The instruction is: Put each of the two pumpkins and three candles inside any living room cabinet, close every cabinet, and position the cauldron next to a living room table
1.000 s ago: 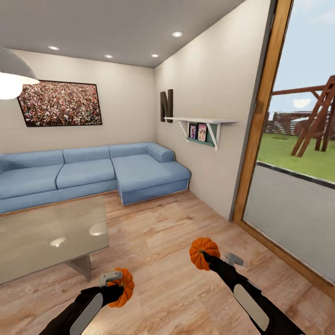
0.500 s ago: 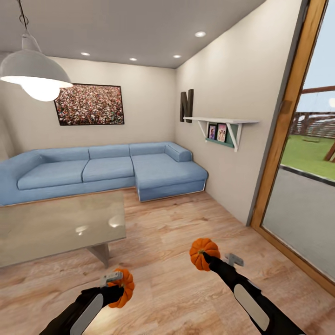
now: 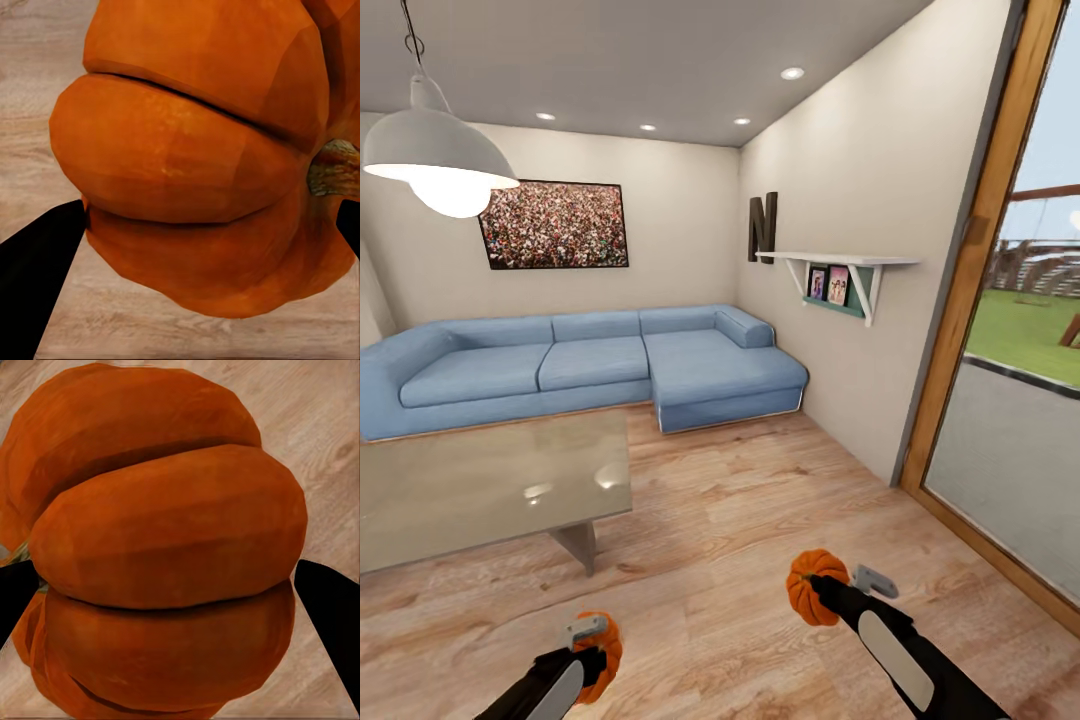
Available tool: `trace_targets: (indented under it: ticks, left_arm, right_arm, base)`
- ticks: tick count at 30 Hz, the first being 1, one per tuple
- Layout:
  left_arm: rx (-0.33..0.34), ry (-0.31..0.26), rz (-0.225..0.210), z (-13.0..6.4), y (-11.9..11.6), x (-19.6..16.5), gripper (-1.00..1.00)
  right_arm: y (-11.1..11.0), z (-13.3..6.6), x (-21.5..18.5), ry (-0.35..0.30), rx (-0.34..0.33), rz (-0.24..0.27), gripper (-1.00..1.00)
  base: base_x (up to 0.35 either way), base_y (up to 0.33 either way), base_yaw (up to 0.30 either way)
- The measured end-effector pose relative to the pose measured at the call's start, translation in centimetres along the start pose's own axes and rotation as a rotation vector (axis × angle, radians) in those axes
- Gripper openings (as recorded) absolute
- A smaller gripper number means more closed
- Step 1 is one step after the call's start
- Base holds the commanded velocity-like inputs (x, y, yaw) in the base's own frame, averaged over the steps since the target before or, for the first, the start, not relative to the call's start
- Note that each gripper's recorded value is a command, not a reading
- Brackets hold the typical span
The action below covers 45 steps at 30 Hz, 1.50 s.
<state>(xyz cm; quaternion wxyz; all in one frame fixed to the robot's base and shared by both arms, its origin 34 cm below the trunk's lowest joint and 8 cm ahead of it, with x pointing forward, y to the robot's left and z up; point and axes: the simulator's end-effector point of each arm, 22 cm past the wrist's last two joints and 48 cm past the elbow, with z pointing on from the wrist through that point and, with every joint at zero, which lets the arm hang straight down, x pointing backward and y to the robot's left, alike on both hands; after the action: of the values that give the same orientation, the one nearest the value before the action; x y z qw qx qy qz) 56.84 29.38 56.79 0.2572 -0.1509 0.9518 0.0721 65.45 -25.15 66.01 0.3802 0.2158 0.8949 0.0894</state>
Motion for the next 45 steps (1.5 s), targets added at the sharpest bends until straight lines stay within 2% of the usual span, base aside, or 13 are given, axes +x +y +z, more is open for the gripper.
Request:
trace_targets:
  ticks: [8, 15, 25, 30, 35, 37, 39, 42, 45]
  left_arm:
    - [-0.015, -0.005, -0.015, 0.5, 0.5, 0.8, -1.00]
    - [0.022, 0.000, -0.016, -0.4, -0.2, 0.3, -1.00]
    - [0.024, 0.035, -0.014, -1.4, -0.1, 0.6, -1.00]
    - [0.022, 0.044, -0.012, -1.9, -0.1, 0.4, -1.00]
    - [0.014, 0.059, -0.018, -2.4, 0.3, 0.5, -1.00]
    - [-0.015, 0.101, -0.020, -2.2, 1.6, 2.1, -1.00]
    - [-0.025, 0.119, -0.019, -2.3, 2.0, 2.7, -1.00]
    - [-0.029, 0.130, -0.016, -2.6, 2.2, 2.9, -1.00]
    - [-0.029, 0.137, -0.012, -2.9, 2.2, 2.9, -1.00]
  right_arm:
    - [0.7, 0.3, 1.8, 0.024, 0.001, 0.004, -1.00]
    - [1.1, -0.4, 1.2, 0.033, 0.003, 0.001, -1.00]
    - [1.6, -1.2, 1.1, 0.062, 0.007, -0.003, -1.00]
    - [2.8, -1.8, 3.0, 0.098, 0.002, -0.087, -1.00]
    - [3.0, -2.2, 3.0, 0.107, 0.007, -0.104, -1.00]
    - [2.7, -2.4, 2.9, 0.110, 0.024, -0.107, -1.00]
    - [1.9, -2.6, 2.7, 0.110, 0.064, -0.111, -1.00]
    - [0.6, -3.0, 2.6, 0.120, 0.126, -0.115, -1.00]
    - [0.2, -3.4, 3.0, 0.151, 0.147, -0.129, -1.00]
  base:
    - [0.000, 0.000, 0.000]
    - [0.000, 0.000, 0.014]
    - [0.000, 0.000, 0.085]
    - [0.000, 0.000, 0.160]
    - [0.000, 0.000, 0.203]
    - [0.000, 0.000, 0.207]
    - [0.000, 0.000, 0.207]
    - [0.000, 0.000, 0.207]
    - [0.000, 0.000, 0.207]
